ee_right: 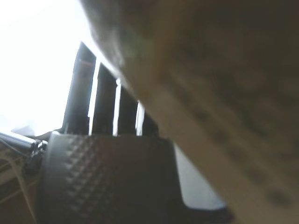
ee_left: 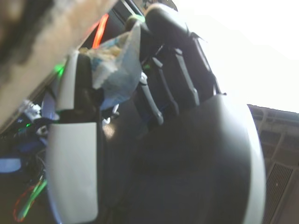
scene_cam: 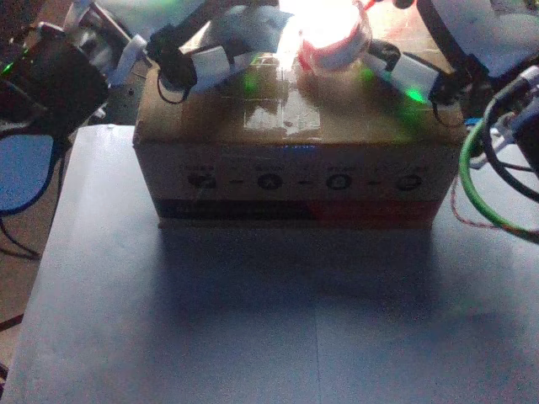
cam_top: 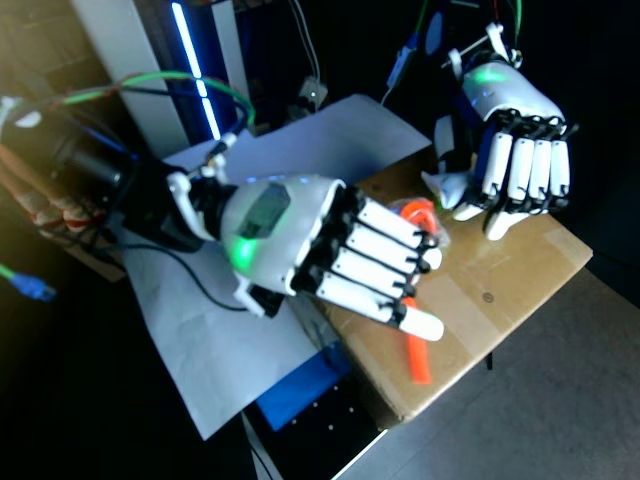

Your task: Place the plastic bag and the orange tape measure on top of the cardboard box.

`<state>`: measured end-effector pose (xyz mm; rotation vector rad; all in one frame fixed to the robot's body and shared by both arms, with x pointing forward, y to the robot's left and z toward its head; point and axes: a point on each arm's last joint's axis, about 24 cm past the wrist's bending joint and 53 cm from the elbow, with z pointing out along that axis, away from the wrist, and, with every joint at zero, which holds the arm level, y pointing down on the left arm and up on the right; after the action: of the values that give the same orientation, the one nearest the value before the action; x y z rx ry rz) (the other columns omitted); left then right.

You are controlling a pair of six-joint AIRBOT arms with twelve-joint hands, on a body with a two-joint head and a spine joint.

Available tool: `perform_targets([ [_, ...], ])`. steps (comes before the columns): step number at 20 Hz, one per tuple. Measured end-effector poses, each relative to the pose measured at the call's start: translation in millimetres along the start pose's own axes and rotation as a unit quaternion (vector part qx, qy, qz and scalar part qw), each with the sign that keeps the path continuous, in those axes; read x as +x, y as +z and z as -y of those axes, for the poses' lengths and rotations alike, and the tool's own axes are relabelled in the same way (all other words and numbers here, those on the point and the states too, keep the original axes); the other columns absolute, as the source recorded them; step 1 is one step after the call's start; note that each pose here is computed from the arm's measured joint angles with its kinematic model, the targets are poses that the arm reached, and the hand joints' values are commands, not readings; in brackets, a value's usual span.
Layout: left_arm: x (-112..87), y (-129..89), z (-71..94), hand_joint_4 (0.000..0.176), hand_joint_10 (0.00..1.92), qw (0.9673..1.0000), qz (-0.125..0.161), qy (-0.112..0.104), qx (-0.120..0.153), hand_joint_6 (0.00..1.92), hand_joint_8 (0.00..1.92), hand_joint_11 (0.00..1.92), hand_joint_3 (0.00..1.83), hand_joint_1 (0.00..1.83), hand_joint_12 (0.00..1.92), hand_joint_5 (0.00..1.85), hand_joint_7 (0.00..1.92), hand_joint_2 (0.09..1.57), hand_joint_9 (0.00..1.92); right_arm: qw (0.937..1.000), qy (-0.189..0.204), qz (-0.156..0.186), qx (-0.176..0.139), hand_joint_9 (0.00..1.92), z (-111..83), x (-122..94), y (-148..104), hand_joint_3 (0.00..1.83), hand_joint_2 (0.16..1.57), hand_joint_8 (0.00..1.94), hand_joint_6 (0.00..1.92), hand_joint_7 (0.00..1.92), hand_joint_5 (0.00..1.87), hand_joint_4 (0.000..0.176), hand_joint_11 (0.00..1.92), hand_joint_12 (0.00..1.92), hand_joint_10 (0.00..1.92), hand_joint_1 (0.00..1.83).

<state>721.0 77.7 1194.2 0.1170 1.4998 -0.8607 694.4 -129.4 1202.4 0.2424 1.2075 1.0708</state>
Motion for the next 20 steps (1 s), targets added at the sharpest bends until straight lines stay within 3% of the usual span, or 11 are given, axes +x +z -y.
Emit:
perform_targets([
  [3,1.4,-8.8,-6.9,0.000,0.47,1.0000,-0.001,-0.006,-0.008,0.00,0.00,0.00,0.00,0.96,1.55,0.66,0.57,1.00,0.34,1.0000,0.001,-0.004,0.001,0.30,0.2,-1.7,-12.0,0.00,0.85,1.47,0.20,0.25,0.55,0.000,0.32,1.92,1.76,1.01],
  [4,1.8,-10.7,-9.4,0.000,0.28,0.9999,0.000,-0.005,-0.010,0.00,0.00,0.00,0.00,0.97,1.42,0.60,0.51,0.98,0.35,1.0000,0.000,-0.006,0.005,0.31,1.8,-3.2,-16.5,0.00,0.83,1.45,0.18,0.26,0.55,0.000,0.31,1.89,1.71,1.01],
  [5,1.1,-11.6,-9.8,0.013,0.17,0.9999,0.002,-0.008,-0.011,0.00,0.00,0.00,0.00,0.98,1.37,0.57,0.46,0.97,0.36,0.9999,-0.001,-0.008,0.006,0.31,1.9,-4.6,-19.9,0.00,0.83,1.45,0.16,0.25,0.54,0.000,0.31,1.90,1.73,1.01],
  [7,1.8,-14.0,-11.9,0.063,0.07,0.9999,0.001,-0.009,-0.014,0.00,0.00,0.00,0.00,0.96,1.18,0.45,0.32,0.95,0.28,0.9999,-0.004,-0.009,0.006,0.27,1.3,-9.4,-24.8,0.00,0.83,1.52,0.11,0.21,0.52,0.000,0.44,1.92,1.88,0.99],
  [8,2.4,-15.3,-11.8,0.087,0.06,0.9998,0.002,-0.011,-0.014,0.00,0.00,0.00,0.00,0.96,1.18,0.41,0.27,0.93,0.25,0.9999,-0.004,-0.008,0.007,0.36,1.5,-11.6,-26.4,0.00,0.82,1.51,0.08,0.17,0.51,0.000,0.62,1.92,1.91,0.99],
  [9,3.8,-16.9,-13.1,0.088,0.04,0.9998,0.001,-0.014,-0.016,0.00,0.00,0.00,0.00,0.96,1.14,0.36,0.23,0.90,0.24,0.9999,-0.006,-0.007,0.008,0.45,1.1,-14.5,-28.5,0.00,0.81,1.46,0.07,0.18,0.50,0.000,0.69,1.92,1.88,0.97],
  [10,3.8,-17.9,-12.6,0.089,0.02,0.9997,0.002,-0.017,-0.016,0.00,0.00,0.00,0.00,0.96,1.12,0.33,0.21,0.89,0.22,0.9999,-0.006,-0.008,0.007,0.42,0.3,-15.9,-30.7,0.00,0.81,1.44,0.06,0.18,0.49,0.000,0.64,1.92,1.86,0.97],
  [12,4.2,-21.9,-11.7,0.087,0.00,0.9997,0.002,-0.017,-0.016,0.00,0.00,0.00,0.00,0.92,1.06,0.25,0.16,0.87,0.18,0.9999,-0.008,-0.006,0.007,0.19,-1.9,-21.0,-36.7,0.00,0.82,1.39,0.03,0.18,0.46,0.000,0.28,1.92,1.80,0.93],
  [14,5.7,-24.6,-9.6,0.088,0.00,0.9997,0.003,-0.020,-0.014,0.00,0.00,0.00,0.00,0.91,0.96,0.22,0.13,0.86,0.15,0.9999,-0.010,-0.005,0.007,0.16,-2.3,-23.4,-40.3,0.00,0.82,1.30,0.01,0.16,0.44,0.000,0.22,1.92,1.69,0.93],
  [18,7.6,-30.4,-7.4,0.125,0.00,0.9997,0.004,-0.021,-0.010,0.00,0.00,0.00,0.00,0.89,0.87,0.18,0.11,0.86,0.10,0.9999,-0.011,-0.006,0.008,0.14,-5.4,-25.7,-50.5,0.00,0.81,1.43,0.00,0.12,0.44,0.000,0.21,1.92,1.78,0.95],
  [20,8.1,-33.5,-6.8,0.156,0.00,0.9997,0.005,-0.023,-0.011,0.00,0.00,0.00,0.00,0.76,0.73,0.12,0.07,0.90,0.05,0.9999,-0.009,-0.005,0.008,0.10,-9.2,-29.0,-56.0,0.00,0.80,1.25,0.00,0.11,0.42,0.000,0.13,1.92,1.60,0.89],
])
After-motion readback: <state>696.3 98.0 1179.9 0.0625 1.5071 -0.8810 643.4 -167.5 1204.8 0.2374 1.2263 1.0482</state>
